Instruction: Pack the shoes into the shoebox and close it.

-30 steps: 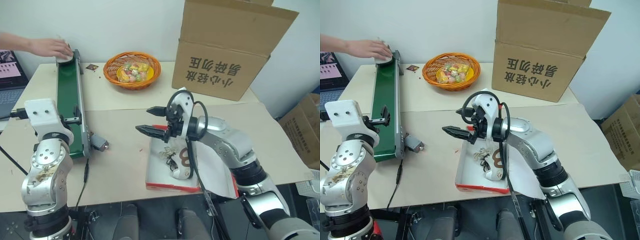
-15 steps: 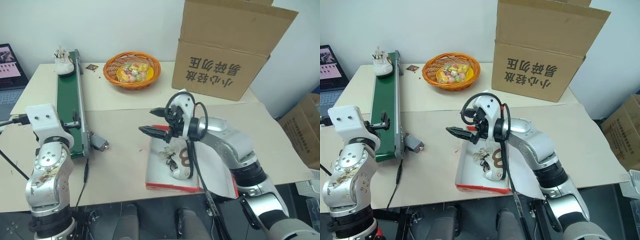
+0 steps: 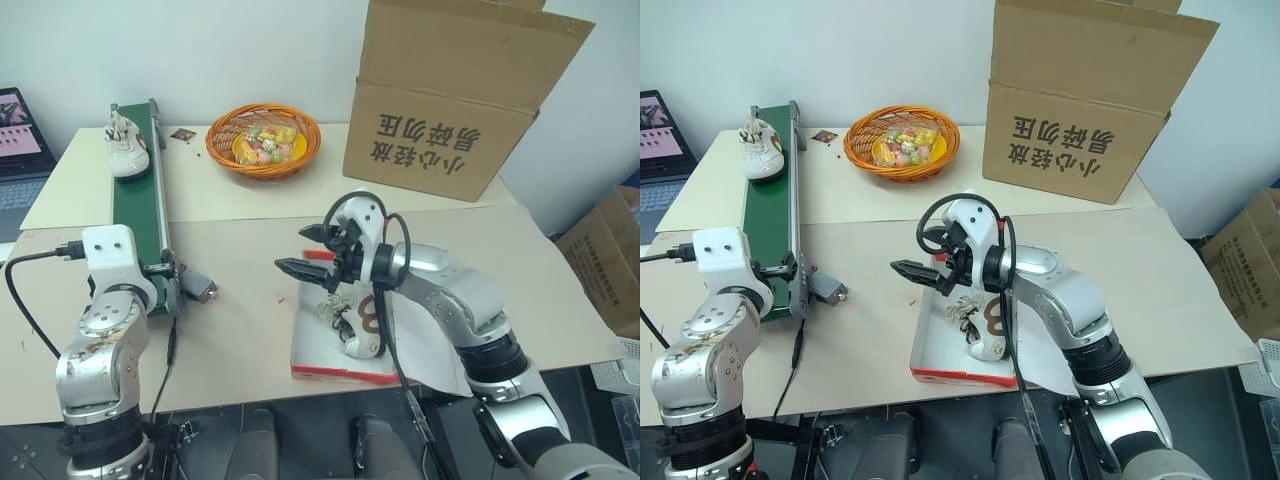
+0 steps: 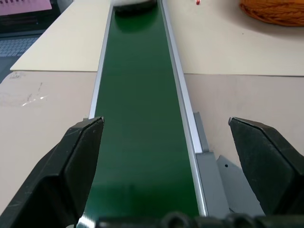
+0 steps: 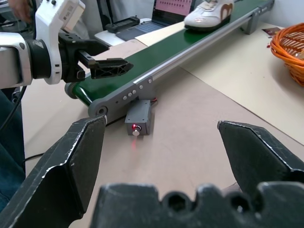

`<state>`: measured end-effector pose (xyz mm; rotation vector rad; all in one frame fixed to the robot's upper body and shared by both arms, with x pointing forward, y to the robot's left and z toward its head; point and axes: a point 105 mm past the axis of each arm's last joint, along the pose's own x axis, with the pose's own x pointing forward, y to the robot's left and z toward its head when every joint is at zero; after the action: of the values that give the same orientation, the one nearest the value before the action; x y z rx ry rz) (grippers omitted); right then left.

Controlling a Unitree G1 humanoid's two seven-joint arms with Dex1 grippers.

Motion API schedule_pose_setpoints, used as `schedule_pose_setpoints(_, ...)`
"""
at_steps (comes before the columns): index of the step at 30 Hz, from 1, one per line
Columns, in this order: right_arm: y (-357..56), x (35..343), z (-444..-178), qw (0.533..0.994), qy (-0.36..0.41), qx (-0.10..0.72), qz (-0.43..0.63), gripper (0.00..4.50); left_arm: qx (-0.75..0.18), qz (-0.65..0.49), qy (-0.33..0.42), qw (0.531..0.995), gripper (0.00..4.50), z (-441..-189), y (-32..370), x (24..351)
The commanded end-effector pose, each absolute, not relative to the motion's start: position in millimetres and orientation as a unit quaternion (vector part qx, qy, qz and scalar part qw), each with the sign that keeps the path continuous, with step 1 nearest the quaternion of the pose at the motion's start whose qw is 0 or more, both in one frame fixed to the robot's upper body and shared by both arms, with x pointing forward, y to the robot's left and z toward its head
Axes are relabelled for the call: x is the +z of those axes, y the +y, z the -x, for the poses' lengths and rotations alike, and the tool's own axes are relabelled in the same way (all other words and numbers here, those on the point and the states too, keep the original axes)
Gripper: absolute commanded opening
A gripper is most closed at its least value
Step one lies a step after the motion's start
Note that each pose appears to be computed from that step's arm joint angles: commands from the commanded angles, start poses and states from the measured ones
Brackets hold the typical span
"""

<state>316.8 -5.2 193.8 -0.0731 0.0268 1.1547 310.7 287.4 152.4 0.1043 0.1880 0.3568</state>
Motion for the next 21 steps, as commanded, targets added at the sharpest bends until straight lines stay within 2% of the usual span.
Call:
schedule_pose_setpoints(1, -8, 210, -314, 0.842, -0.019, 0.538, 0.035, 4.47, 0.184, -0.060, 0.080, 0.978, 4.50, -312, 292, 163)
schedule_pose_setpoints(21, -13, 204, -310, 0.846, -0.005, 0.531, 0.036, 4.47, 0.201, -0.022, 0.108, 0.973, 4.50, -313, 299, 170)
